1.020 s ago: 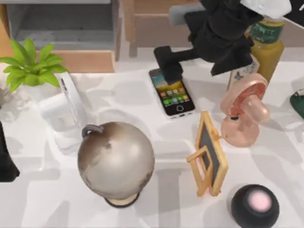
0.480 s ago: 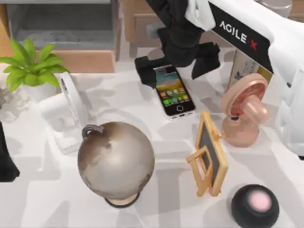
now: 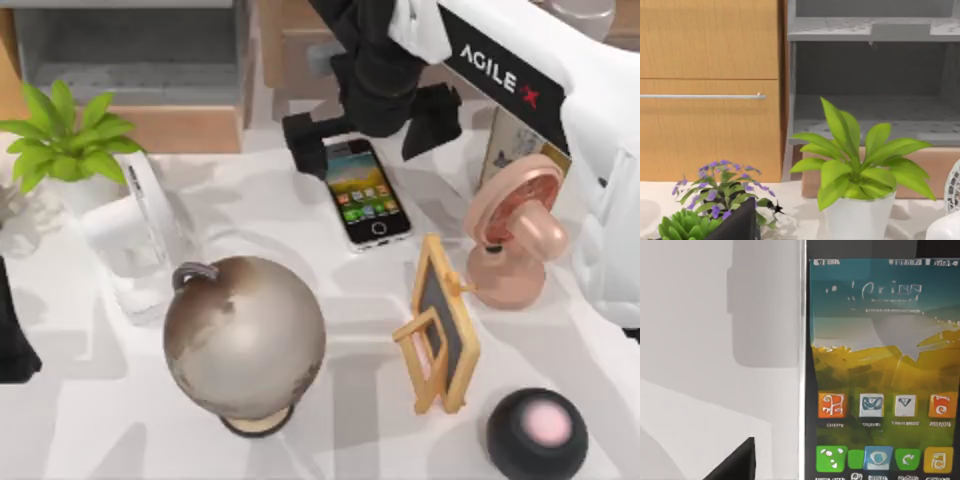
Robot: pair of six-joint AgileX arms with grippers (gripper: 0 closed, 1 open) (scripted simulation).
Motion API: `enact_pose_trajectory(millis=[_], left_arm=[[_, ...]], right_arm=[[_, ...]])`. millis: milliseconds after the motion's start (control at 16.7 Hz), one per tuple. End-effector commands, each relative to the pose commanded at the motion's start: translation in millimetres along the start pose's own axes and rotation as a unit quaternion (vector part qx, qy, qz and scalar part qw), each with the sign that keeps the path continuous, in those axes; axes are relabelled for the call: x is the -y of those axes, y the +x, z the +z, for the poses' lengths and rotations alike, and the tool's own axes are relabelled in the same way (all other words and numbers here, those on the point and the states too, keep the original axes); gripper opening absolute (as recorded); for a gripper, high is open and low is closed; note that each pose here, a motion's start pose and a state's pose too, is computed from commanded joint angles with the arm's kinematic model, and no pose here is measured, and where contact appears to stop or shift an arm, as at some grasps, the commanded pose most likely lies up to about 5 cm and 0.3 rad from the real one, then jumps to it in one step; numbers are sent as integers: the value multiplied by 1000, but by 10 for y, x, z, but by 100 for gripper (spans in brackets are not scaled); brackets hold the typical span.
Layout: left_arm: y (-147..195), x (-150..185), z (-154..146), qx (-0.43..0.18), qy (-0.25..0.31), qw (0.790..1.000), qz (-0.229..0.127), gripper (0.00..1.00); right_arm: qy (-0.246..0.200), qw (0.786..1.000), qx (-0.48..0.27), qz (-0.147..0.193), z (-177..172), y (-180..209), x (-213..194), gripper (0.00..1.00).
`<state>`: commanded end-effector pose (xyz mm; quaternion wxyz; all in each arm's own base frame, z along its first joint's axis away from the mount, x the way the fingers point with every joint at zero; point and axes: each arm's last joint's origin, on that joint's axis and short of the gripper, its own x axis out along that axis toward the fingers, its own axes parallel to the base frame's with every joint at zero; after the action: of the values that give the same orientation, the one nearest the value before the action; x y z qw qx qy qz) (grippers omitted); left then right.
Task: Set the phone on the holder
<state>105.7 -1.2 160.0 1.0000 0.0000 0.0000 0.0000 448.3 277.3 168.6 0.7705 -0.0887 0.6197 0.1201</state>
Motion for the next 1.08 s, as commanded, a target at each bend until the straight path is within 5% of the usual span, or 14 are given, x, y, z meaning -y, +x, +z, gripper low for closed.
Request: enact_pose_trajectory(millis=[480,720,1080], left_arm=[[0,0,0,0,0,1000,0,100],[0,0,0,0,0,1000,0,100],[0,0,0,0,0,1000,0,100]], right_arm=[[2,1000,1,-1,10,758,25,100],[2,1000,1,-1,8,789,26,100],[2,1000,1,-1,8,789,26,55]])
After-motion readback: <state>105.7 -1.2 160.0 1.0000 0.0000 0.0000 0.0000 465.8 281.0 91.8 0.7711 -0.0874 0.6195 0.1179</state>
